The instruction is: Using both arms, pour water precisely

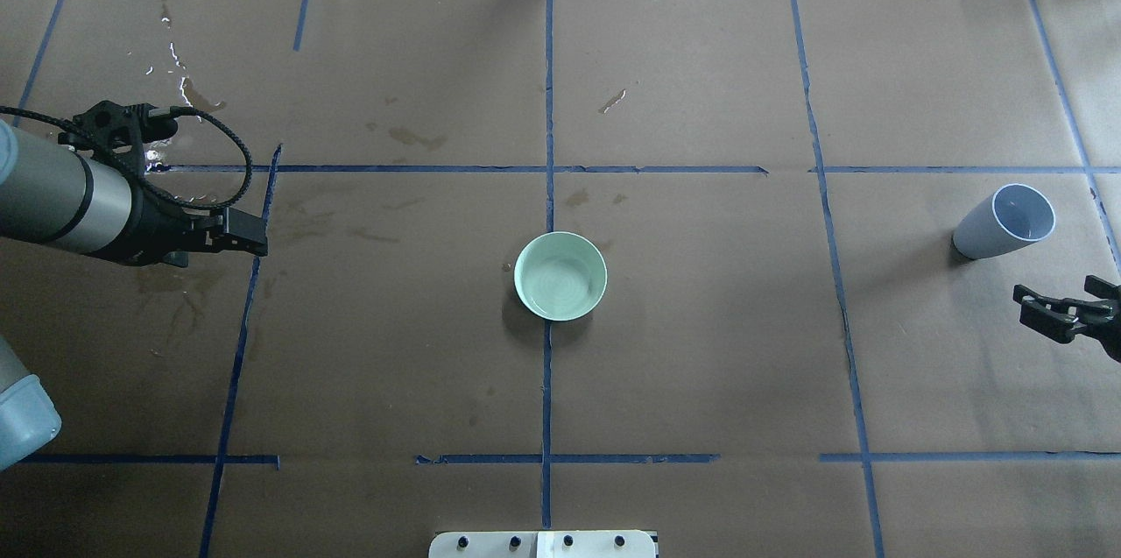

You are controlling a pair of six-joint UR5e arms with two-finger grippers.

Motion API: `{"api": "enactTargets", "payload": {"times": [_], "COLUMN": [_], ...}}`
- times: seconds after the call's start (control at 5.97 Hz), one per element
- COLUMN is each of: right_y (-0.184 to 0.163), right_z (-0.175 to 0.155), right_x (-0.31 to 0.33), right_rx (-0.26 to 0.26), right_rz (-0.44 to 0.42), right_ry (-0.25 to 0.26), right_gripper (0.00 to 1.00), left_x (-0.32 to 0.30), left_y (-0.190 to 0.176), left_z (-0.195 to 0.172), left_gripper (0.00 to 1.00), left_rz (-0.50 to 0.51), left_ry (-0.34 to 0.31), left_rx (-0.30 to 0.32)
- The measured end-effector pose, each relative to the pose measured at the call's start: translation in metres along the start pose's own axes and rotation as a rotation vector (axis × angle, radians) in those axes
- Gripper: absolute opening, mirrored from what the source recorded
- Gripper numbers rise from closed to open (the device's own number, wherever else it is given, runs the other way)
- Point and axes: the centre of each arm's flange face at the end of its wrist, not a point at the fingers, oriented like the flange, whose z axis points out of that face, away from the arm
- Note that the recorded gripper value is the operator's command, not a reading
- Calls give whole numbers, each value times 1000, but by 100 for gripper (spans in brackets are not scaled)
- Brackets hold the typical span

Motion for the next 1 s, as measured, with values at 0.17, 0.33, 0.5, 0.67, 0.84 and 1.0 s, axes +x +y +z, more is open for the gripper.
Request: {"api": "enactTargets", "payload": {"times": [0.17,0.33,0.5,0.67,0.84,1.0], "right_y": [6,11,17,20,20,20], "right_z": [3,8,19,29,32,34], "right_x": [-5,-8,-10,-15,-17,-19], "right_rx": [62,123,172,212,233,247], "right_rz": [8,-1,-14,-22,-17,-8], "right_ry": [12,32,53,67,60,45], "right_gripper": [100,100,100,100,100,100], "left_x": [0,0,0,0,0,0], "left_y": [0,0,0,0,0,1], "left_z": [0,0,0,0,0,-1], "left_gripper": [100,100,100,100,100,100], "left_rz": [0,0,0,0,0,0], "left_ry": [0,0,0,0,0,1], "left_rx": [0,0,0,0,0,-1]}}
